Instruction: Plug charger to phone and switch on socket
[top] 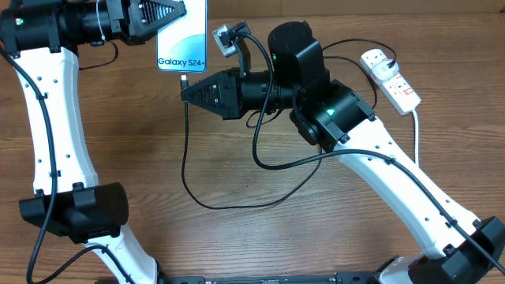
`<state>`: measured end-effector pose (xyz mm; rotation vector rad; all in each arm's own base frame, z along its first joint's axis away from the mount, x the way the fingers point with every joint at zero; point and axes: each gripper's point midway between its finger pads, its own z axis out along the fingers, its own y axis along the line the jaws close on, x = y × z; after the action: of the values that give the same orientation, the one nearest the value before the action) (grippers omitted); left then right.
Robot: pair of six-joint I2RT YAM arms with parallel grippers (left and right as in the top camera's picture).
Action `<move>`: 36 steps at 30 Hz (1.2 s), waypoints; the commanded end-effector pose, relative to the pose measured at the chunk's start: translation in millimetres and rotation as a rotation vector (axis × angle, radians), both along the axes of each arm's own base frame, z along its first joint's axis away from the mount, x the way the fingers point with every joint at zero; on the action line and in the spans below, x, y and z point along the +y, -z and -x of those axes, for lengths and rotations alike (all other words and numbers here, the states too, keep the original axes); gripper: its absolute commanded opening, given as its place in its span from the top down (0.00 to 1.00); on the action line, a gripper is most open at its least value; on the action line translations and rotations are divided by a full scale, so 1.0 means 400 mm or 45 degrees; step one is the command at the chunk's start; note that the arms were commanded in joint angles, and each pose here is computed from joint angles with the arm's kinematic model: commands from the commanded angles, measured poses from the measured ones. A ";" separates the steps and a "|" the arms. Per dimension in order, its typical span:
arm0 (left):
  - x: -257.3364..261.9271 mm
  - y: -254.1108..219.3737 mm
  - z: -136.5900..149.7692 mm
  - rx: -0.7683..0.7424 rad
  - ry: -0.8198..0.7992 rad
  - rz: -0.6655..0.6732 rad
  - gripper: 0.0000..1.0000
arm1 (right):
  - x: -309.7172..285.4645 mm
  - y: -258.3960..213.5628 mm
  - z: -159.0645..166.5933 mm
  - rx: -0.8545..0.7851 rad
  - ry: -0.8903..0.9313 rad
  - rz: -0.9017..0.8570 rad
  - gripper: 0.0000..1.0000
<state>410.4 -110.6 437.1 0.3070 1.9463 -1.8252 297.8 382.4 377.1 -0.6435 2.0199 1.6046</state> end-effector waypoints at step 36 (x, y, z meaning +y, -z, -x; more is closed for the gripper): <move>0.001 -0.024 0.018 0.004 0.030 0.039 0.96 | 0.007 -0.015 -0.016 0.008 0.055 -0.027 0.96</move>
<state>410.3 -110.7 437.0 0.3021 1.9489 -1.8286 302.5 383.9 381.6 -0.6006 2.0099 1.6025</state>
